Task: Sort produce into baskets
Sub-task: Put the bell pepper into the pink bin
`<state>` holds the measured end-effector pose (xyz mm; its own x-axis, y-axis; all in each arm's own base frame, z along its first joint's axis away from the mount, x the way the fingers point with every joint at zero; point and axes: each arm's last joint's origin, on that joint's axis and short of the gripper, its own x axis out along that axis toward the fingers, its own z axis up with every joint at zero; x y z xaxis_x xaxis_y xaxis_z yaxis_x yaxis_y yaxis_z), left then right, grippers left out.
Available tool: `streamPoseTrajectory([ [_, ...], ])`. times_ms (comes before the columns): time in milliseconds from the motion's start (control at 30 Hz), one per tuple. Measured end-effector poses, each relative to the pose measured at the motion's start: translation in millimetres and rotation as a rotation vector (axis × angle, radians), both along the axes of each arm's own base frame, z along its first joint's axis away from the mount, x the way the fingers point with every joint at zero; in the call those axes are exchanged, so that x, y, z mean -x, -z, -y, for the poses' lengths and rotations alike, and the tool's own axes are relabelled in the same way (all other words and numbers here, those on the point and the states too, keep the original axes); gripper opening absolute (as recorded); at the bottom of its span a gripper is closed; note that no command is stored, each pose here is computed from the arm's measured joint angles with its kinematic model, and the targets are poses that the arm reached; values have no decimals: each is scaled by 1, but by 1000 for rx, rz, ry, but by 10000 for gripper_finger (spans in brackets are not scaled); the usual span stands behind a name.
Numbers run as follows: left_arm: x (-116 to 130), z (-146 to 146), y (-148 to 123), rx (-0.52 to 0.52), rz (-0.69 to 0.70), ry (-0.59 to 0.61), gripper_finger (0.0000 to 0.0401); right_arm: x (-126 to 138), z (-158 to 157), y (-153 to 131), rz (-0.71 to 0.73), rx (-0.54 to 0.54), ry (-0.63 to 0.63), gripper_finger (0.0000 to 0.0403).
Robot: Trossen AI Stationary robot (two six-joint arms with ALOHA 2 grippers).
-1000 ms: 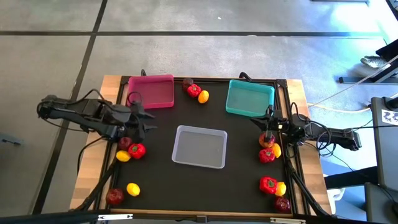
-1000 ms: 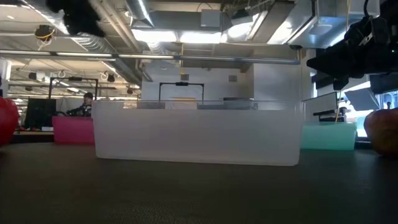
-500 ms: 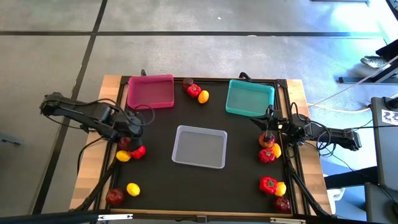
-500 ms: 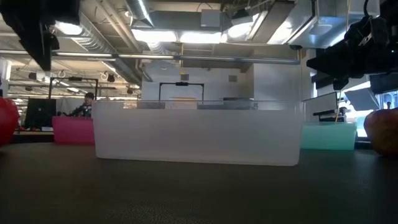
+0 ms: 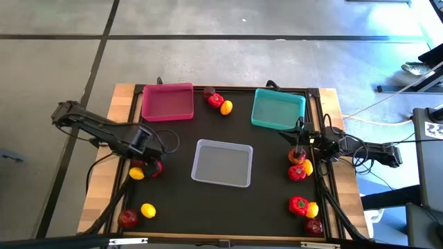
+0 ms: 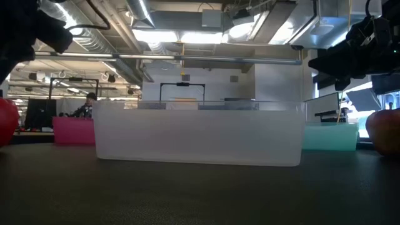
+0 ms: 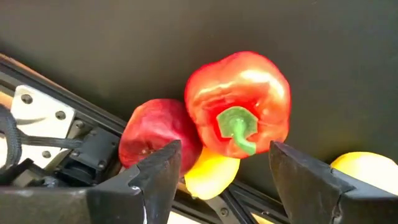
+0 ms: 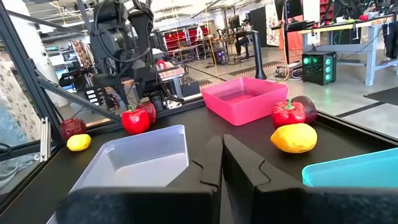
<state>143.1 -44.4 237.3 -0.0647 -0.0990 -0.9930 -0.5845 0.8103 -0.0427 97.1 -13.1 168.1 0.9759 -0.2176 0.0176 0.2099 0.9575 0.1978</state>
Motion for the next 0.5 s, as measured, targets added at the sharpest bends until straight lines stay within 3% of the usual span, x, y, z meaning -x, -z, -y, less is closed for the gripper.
streamPoseTrajectory([
  [333,-2,6,1,3,16,25,236,0,0,0,-1,6,0,17],
  [500,-1,8,1,-3,23,58,208,0,0,0,-5,22,4,17],
])
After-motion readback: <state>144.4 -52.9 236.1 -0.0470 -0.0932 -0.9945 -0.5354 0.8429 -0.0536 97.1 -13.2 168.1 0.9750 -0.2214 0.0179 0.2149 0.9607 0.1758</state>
